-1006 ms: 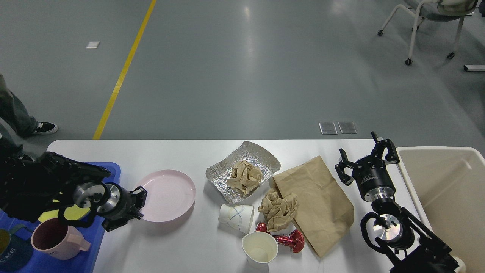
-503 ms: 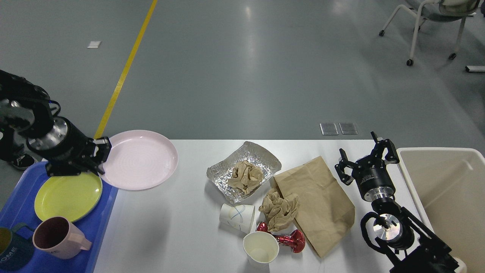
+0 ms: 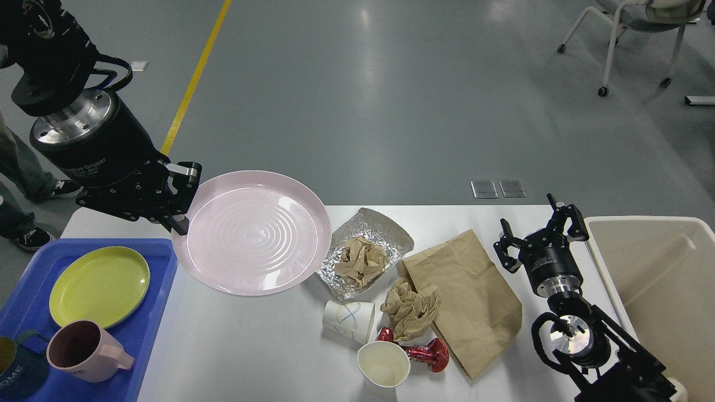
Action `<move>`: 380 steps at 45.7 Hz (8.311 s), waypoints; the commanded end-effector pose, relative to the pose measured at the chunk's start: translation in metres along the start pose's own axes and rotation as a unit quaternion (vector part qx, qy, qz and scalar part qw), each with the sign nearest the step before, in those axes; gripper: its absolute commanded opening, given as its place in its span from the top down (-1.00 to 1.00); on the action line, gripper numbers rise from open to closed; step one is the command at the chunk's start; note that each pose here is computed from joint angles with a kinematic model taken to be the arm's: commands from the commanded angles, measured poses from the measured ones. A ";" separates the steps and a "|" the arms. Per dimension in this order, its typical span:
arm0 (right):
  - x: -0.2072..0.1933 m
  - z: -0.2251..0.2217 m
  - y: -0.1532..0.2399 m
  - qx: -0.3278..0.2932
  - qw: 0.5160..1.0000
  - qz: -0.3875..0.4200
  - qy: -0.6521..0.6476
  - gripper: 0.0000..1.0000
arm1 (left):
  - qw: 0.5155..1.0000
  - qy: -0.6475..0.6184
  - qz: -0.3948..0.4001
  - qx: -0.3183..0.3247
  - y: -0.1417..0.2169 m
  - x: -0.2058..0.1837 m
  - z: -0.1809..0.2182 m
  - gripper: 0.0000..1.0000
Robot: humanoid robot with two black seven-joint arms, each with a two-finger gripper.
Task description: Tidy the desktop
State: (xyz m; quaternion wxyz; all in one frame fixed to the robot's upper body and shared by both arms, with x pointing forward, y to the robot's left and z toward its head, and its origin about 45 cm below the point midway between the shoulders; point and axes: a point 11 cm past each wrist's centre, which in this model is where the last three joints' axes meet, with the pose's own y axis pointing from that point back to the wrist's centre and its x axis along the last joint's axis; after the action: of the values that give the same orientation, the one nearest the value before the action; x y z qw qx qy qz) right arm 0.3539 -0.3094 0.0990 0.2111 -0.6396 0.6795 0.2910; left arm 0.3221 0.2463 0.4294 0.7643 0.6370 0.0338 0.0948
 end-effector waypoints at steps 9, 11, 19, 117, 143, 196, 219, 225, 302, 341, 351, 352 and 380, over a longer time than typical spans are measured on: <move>0.000 0.000 0.000 0.000 1.000 0.000 0.000 -1.00 | 0.998 0.039 0.056 0.008 0.023 0.031 -0.030 1.00; 0.000 0.000 0.000 0.000 1.000 0.000 0.000 -1.00 | 0.996 0.057 0.068 0.005 0.025 0.040 -0.044 1.00; 0.000 0.000 0.000 0.000 1.000 0.000 0.000 -1.00 | 0.985 0.141 0.102 -0.009 0.023 0.073 -0.120 1.00; 0.000 0.000 0.000 0.000 1.000 0.000 0.000 -1.00 | 0.928 0.315 0.131 0.150 -0.209 0.045 -0.344 0.85; 0.000 0.001 0.000 0.000 1.000 0.000 -0.001 -1.00 | 0.920 0.315 0.179 0.150 -0.200 0.058 -0.345 -0.69; 0.000 0.000 0.000 0.000 1.000 0.000 0.000 -1.00 | 0.944 0.202 0.234 -0.116 0.046 0.145 -0.172 -0.92; 0.000 0.000 0.000 0.000 1.000 0.000 0.001 -1.00 | 0.849 0.239 0.242 -0.403 0.056 0.149 -0.157 -0.93; 0.000 0.000 0.000 0.000 1.000 0.000 0.000 -1.00 | 0.800 0.286 0.210 -0.484 0.005 0.157 -0.146 -0.93; 0.000 0.000 0.000 0.000 1.000 0.000 0.000 -1.00 | 0.423 0.647 0.136 -0.620 -0.264 0.022 -0.155 -0.93; 0.000 0.000 0.000 0.000 1.000 0.000 0.000 -1.00 | 0.402 0.631 0.163 -0.643 -0.282 0.005 -0.148 -0.93; 0.000 0.000 0.000 0.000 1.000 0.000 0.000 -1.00 | 0.396 0.635 0.169 -0.642 -0.281 0.009 -0.154 -0.93; 0.000 0.000 0.000 0.000 1.000 0.000 0.000 -1.00 | 0.394 0.636 0.169 -0.642 -0.282 0.009 -0.154 -0.93; 0.000 0.000 0.000 0.000 1.000 0.000 0.000 -1.00 | 0.385 0.643 0.178 -0.638 -0.285 0.020 -0.158 -0.93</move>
State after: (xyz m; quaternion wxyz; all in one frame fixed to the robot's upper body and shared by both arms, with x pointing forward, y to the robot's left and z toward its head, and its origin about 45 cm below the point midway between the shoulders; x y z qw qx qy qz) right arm 0.3539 -0.3094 0.0990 0.2111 -0.6396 0.6795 0.2909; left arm 0.3437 0.3549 0.1225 0.6612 -0.2986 0.3305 0.6037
